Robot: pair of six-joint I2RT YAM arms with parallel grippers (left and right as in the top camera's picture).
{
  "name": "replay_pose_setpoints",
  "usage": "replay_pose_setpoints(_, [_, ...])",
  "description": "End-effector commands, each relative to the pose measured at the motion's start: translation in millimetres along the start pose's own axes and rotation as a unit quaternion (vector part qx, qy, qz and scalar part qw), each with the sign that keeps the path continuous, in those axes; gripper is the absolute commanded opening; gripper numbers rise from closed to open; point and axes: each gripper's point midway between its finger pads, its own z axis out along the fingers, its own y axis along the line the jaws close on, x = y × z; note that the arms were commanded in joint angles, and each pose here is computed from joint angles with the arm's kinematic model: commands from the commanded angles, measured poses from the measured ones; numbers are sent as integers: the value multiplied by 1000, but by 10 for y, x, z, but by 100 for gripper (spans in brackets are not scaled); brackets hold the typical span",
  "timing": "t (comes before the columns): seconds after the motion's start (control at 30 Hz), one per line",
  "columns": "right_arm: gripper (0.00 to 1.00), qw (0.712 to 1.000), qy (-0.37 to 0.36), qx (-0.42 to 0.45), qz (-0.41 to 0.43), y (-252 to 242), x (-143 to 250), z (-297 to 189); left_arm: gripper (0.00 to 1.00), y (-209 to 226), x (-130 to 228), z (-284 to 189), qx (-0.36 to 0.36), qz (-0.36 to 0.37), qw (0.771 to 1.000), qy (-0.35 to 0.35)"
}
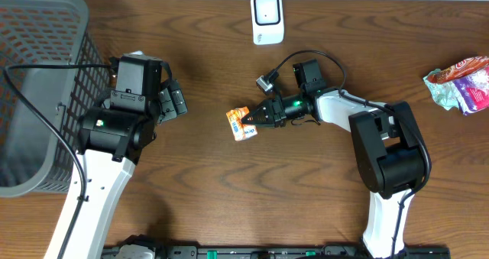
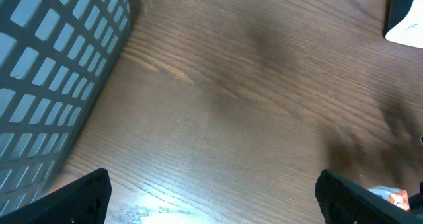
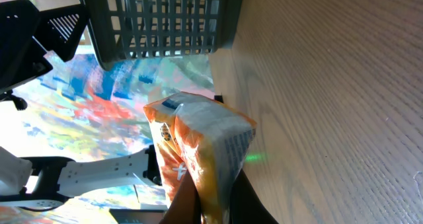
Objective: Scan the item barcode
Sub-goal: 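Lift the orange packet and rotate it toward the scanner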
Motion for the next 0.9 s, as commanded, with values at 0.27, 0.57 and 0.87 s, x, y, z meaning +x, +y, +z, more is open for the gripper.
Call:
replay_pose_setpoints(0.27, [1, 1000, 3, -8, -8, 10, 17, -2, 98, 38, -41, -41, -7, -7, 1000, -10])
replay_pose_setpoints(0.57, [1, 999, -13, 36, 0, -145, -31, -5, 98, 38, -41, -41, -7, -7, 1000, -10])
replay_pose_setpoints(0.87, [1, 988, -55, 140, 43, -486, -150, -36, 98, 38, -41, -41, -7, -7, 1000, -10])
